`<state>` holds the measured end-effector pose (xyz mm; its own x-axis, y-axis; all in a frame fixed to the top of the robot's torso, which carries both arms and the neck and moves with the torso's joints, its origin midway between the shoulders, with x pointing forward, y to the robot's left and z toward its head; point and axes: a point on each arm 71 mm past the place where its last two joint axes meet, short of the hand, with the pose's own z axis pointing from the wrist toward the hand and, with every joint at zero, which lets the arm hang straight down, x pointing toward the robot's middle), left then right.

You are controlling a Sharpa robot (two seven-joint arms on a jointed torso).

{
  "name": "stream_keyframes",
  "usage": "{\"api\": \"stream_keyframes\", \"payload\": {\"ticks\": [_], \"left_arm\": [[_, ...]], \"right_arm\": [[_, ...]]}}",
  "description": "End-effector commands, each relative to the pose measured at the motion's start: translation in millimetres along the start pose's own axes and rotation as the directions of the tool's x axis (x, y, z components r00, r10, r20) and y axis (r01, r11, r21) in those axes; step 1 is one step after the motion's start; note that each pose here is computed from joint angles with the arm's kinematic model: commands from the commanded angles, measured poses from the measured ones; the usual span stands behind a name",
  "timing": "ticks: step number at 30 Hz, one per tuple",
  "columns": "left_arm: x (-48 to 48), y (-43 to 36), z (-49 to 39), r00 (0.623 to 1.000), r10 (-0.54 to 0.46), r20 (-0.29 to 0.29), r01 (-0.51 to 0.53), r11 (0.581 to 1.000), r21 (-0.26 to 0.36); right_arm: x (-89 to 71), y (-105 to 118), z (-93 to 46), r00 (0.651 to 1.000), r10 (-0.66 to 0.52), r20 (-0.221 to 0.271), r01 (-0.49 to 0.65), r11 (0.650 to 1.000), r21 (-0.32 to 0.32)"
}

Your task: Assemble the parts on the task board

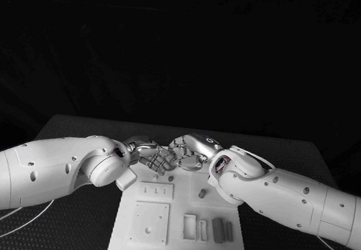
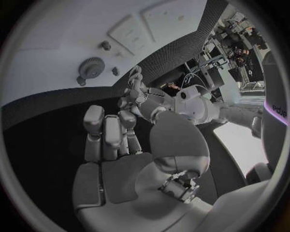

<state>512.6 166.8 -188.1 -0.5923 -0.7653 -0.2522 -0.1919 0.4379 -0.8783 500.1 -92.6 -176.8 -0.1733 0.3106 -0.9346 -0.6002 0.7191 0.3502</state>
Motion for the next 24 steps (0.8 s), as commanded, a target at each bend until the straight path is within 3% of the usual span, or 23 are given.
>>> {"api": "stream_keyframes", "payload": {"ticks": [1, 15, 21, 24], "left_arm": [[3.3, -4.3, 1.2, 1.0, 0.002, -0.007, -0.002, 1.0, 0.022], [0.9, -4.2, 0.8, 1.0, -0.001, 0.019, 0.0, 1.0, 0.027], [-1.4, -3.1, 0.5, 0.999, 0.017, 0.028, -0.018, 1.0, 0.021], [-4.1, -1.7, 0.3, 0.999, 0.034, 0.04, -0.034, 0.999, 0.012]], "right_arm": [[3.5, 1.2, 0.5, 1.0, -0.002, -0.025, 0.002, 1.0, -0.008], [3.7, -7.1, 1.1, 0.999, 0.034, -0.022, -0.033, 0.999, 0.024], [-0.8, -14.3, -1.2, 0.996, 0.081, 0.023, -0.082, 0.996, 0.034], [-6.0, -23.7, -4.5, 0.991, 0.112, 0.069, -0.115, 0.992, 0.044]]}}
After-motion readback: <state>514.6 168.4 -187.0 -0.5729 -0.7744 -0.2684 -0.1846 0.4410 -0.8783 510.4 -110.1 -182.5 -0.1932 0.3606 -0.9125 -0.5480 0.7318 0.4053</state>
